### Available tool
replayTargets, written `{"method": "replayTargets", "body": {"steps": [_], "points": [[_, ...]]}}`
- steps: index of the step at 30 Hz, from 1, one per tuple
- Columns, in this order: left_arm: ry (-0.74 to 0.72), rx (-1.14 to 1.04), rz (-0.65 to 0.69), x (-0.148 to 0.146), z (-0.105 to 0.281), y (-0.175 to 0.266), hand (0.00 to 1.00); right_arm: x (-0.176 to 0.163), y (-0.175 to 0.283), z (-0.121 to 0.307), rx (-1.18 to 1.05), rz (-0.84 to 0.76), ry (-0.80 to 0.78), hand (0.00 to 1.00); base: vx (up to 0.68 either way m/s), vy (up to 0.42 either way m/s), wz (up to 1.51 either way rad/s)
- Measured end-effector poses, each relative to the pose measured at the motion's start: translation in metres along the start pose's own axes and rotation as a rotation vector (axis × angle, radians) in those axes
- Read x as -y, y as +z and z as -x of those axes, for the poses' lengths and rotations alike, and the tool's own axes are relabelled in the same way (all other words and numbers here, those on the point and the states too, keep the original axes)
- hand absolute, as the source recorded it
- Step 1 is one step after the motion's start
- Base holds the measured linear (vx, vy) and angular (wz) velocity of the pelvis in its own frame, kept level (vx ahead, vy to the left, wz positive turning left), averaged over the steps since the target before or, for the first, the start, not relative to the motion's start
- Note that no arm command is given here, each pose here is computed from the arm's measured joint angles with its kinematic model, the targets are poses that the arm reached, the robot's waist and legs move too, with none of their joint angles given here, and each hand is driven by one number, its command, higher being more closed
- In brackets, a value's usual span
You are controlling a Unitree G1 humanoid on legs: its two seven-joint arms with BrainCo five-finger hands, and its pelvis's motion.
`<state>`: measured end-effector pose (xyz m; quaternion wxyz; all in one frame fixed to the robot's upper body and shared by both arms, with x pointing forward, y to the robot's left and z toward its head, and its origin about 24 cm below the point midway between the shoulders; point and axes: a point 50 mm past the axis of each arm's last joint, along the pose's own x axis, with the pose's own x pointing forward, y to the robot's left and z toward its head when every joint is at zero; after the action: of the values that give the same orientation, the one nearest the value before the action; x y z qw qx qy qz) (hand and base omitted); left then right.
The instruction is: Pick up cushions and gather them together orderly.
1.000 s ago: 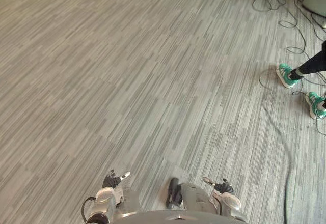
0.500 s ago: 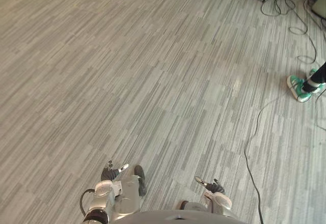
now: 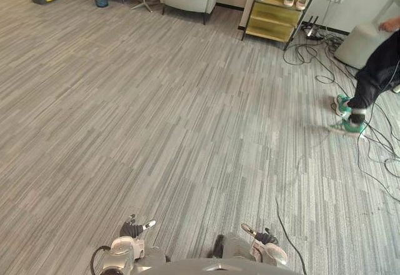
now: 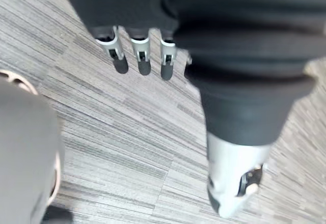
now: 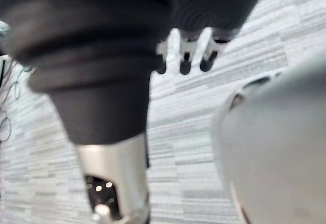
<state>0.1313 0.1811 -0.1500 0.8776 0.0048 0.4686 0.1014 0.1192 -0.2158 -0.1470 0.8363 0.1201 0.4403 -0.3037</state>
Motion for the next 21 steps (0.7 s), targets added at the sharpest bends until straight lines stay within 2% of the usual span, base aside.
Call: {"method": "replayTargets", "body": {"steps": [7,9,13,17,21], "points": [[-0.01,-0.005,-0.046,0.002,-0.002,0.001,0.0,0.004,0.005,-0.002,0.011,-0.028,-0.009,0.0,0.4,-0.289,0.13],[-0.048,-0.013,-0.027,0.019,0.0,0.0,0.0,0.015,0.016,-0.005,0.041,-0.029,-0.037,0.0,0.56,-0.479,0.04],[-0.024,-0.024,0.024,0.014,0.0,-0.003,0.0,0.022,0.009,-0.004,0.018,-0.037,-0.059,0.0,0.46,-0.325,-0.22],[0.015,-0.01,0.096,0.005,0.002,-0.004,0.0,0.022,0.002,-0.002,0.0,-0.012,-0.055,0.0,0.41,-0.116,-0.57],[0.02,0.027,0.163,0.009,0.002,0.003,0.0,0.012,0.005,-0.003,0.008,-0.008,-0.026,0.0,0.53,0.038,-1.0]]}}
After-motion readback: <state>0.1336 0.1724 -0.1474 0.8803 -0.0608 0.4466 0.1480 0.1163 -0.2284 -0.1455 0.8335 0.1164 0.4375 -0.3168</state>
